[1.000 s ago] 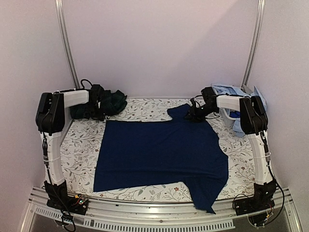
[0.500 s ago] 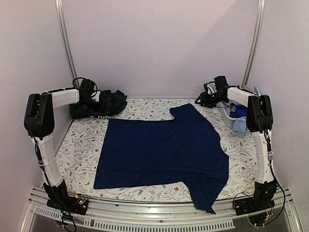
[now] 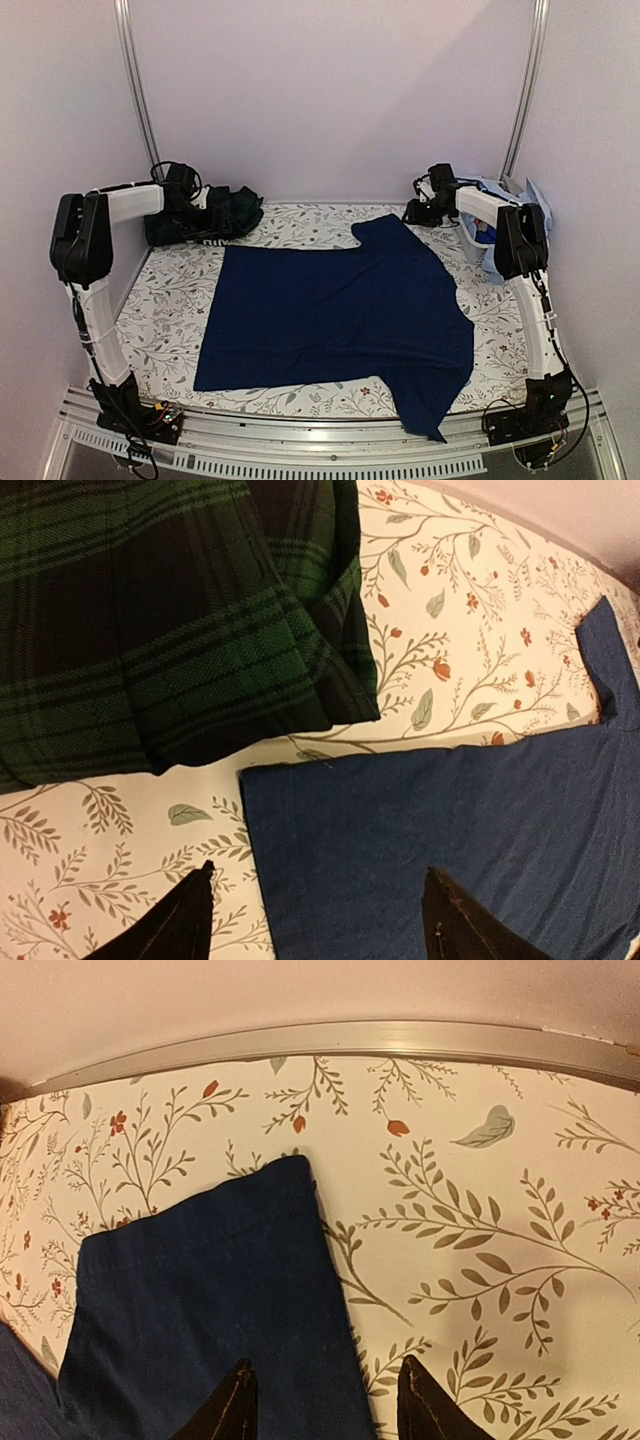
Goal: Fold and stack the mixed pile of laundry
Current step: Smooth out the flattened T-shirt at the center of the board, then pick up the flattened T-shirt from the center of the board.
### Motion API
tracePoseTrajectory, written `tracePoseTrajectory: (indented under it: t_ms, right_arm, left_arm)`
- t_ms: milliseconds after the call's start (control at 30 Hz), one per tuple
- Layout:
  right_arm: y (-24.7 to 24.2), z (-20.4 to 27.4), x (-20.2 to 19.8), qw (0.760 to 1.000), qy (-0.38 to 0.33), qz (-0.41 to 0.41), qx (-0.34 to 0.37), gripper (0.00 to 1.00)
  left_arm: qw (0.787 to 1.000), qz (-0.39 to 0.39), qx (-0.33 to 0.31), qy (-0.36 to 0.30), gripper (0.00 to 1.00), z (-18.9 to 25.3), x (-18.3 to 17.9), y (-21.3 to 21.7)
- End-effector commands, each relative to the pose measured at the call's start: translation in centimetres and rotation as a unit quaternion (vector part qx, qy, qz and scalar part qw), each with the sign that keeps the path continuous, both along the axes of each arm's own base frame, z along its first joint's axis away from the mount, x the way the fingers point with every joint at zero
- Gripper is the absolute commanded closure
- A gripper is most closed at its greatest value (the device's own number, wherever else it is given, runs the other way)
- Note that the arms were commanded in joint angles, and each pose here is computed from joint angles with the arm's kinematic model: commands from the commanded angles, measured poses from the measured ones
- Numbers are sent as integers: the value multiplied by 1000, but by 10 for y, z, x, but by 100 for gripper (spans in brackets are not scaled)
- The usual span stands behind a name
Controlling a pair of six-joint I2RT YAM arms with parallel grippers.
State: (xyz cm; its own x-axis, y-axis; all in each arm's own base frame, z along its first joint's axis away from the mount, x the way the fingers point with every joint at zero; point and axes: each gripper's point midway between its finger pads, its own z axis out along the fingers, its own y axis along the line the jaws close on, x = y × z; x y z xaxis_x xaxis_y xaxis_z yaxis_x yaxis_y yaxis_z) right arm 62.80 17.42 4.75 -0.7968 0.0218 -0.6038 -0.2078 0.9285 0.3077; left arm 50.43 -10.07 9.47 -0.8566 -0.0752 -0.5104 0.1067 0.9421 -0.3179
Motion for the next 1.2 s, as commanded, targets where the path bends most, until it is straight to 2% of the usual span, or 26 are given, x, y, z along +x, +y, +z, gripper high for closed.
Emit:
tracePoseTrajectory:
  t_ms: [0,200,300,367,400,433,500,600,733,867,1000,1167]
  right_arm:
    - [-2,-19,5,998,-8,-5,-66,53]
    - [15,-46,0,996,0,16,-87,54]
    - [20,-59,-4,996,10,24,-91,58]
    - [24,-68,-8,995,19,31,-88,69]
    - [24,-70,-9,996,22,33,-86,81]
    - [24,-70,-9,996,23,33,-83,89]
    - [27,-63,-7,997,16,35,-74,99]
    - [27,-46,-2,998,3,31,-58,100]
    - [22,-35,0,999,2,24,-41,100]
    - [19,-30,-1,999,3,21,-32,100]
    - [20,-28,-3,999,5,24,-29,100]
    - [20,-28,-4,999,7,25,-28,100]
  left_arm:
    - [1000,1,-2,-1,29,-4,5,-1]
    - [1000,4,16,11,28,-13,8,3]
    - [999,4,28,16,28,-17,9,7]
    - [999,0,33,17,28,-19,10,7]
    - [999,-5,34,16,28,-20,10,7]
    - [999,-13,39,14,29,-21,10,6]
    - [998,-35,58,5,29,-24,9,3]
    - [994,-75,84,-5,30,-34,8,-1]
    - [990,-104,95,2,35,-56,14,1]
    - [989,-109,100,3,39,-68,25,0]
    - [988,-96,117,-13,39,-69,38,5]
    - [989,-102,108,-20,39,-73,47,0]
